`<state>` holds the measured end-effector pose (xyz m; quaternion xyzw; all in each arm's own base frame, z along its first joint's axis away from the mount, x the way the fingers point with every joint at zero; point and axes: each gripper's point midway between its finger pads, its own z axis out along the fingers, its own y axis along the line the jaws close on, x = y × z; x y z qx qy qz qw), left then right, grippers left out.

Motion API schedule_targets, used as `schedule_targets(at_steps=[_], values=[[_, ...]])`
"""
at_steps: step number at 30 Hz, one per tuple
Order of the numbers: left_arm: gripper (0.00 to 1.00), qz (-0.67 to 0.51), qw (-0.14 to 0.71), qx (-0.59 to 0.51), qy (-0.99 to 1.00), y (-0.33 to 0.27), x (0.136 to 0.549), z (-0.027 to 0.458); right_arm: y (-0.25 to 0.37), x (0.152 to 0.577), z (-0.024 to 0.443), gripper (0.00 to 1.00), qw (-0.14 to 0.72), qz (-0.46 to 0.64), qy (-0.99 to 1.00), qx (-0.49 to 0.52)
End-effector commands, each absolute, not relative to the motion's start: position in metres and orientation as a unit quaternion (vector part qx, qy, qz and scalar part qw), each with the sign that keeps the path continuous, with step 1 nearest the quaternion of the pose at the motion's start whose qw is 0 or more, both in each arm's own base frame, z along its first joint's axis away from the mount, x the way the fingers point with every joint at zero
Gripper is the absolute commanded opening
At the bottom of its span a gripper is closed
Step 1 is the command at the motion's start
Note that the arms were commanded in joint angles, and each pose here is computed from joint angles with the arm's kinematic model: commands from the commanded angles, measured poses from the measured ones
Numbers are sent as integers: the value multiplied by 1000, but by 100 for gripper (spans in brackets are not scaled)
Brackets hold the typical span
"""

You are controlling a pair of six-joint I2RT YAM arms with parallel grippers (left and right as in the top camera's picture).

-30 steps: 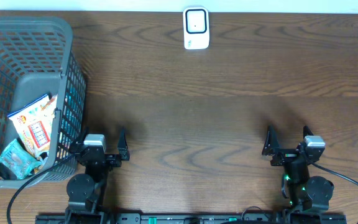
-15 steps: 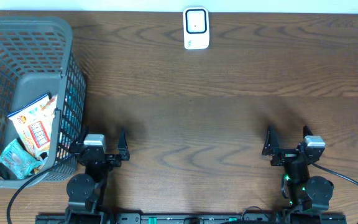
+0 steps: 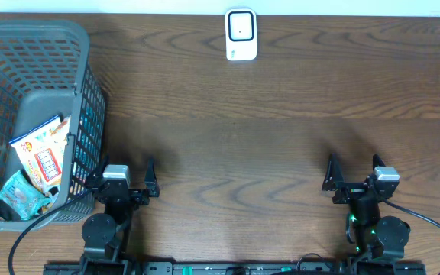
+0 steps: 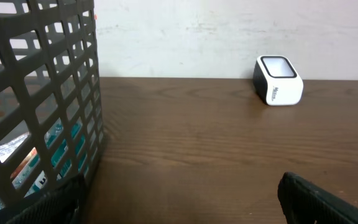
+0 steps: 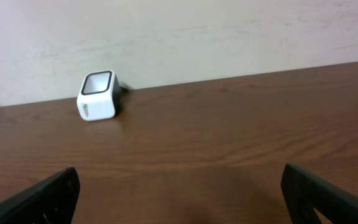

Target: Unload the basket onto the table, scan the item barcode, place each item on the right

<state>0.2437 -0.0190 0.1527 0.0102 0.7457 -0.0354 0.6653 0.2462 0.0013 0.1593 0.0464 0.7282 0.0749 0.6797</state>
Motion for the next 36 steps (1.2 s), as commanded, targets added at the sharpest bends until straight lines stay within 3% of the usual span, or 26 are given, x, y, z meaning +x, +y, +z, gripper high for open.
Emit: schedule_targets(at_steps=[1, 17, 36], values=[[98, -23, 646, 5, 763, -15, 243, 134, 1, 246, 159, 99, 680, 74, 728, 49], [98, -81, 668, 52, 738, -40, 237, 172, 1, 246, 159, 99, 680, 74, 728, 49], [98, -134, 566, 91, 809, -63, 228, 213, 1, 246, 159, 99, 680, 74, 728, 49]])
